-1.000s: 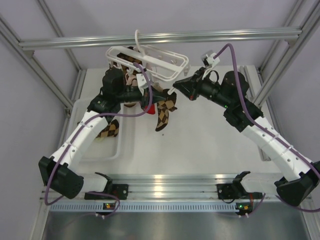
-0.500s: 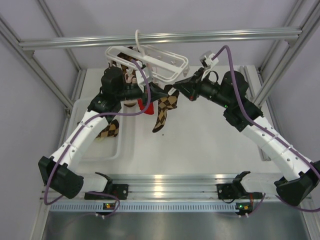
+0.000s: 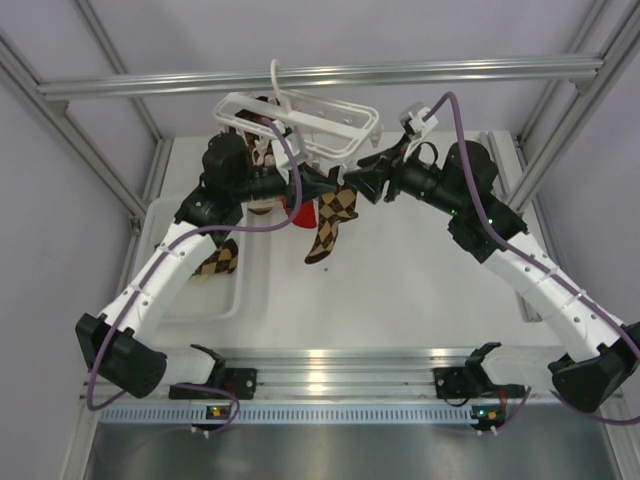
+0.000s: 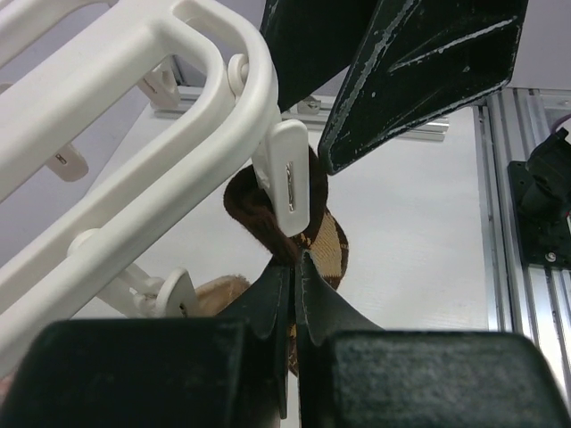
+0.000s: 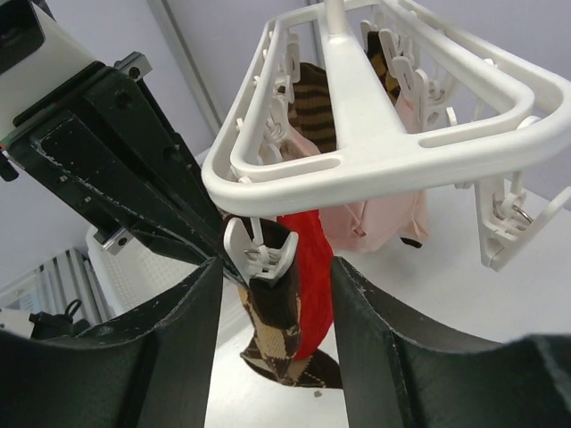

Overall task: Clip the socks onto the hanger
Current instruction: Clamp the sock onto the hanger.

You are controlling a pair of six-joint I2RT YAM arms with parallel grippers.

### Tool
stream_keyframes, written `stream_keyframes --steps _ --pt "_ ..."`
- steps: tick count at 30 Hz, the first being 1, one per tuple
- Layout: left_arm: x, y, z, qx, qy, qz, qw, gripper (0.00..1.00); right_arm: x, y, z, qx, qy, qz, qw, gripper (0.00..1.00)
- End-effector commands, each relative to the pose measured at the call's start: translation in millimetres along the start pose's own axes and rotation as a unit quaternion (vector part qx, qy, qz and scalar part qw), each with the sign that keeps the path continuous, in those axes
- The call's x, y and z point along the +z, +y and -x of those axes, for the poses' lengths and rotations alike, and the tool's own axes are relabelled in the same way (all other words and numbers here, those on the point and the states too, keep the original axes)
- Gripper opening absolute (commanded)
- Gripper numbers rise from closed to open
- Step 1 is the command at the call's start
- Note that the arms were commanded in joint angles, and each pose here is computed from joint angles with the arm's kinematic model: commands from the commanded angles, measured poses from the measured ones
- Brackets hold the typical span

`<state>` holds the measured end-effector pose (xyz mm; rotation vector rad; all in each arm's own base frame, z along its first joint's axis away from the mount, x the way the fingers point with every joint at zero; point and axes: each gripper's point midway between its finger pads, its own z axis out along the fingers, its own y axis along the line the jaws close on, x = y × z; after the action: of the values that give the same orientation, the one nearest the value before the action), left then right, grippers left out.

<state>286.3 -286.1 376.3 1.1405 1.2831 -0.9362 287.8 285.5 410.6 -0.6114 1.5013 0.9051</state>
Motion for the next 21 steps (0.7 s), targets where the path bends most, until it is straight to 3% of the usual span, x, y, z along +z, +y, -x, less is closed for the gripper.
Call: stream_keyframes --steps 1,8,11,15,21 --pt "-11.7 -9.8 18.7 0.025 -0.009 0.007 1.0 0.0 -16.4 -0.5 25.9 -0.025 -0.032 -0.004 0.999 0.5" --pt "-39.4 -13.5 -0.5 -0.008 0.027 0.051 0.998 0.0 -53.9 -20.1 31.7 -0.036 -0.044 -0.047 0.997 0.52" --pt "-49.1 -15.2 -7.9 -0.025 0.039 0.07 0.996 0.0 -62.2 -25.7 26.2 -0.038 -0.041 -0.05 0.997 0.57" --pt "-64.5 -14.0 -10.6 -0.058 0.039 0.106 0.992 0.0 -51.7 -26.0 23.4 -0.031 -0.037 -0.01 0.999 0.68" --pt "-81.3 -17.2 -18.2 -0.073 0.053 0.129 0.987 0.0 -25.6 -20.3 22.0 -0.039 -0.044 0.058 0.997 0.68"
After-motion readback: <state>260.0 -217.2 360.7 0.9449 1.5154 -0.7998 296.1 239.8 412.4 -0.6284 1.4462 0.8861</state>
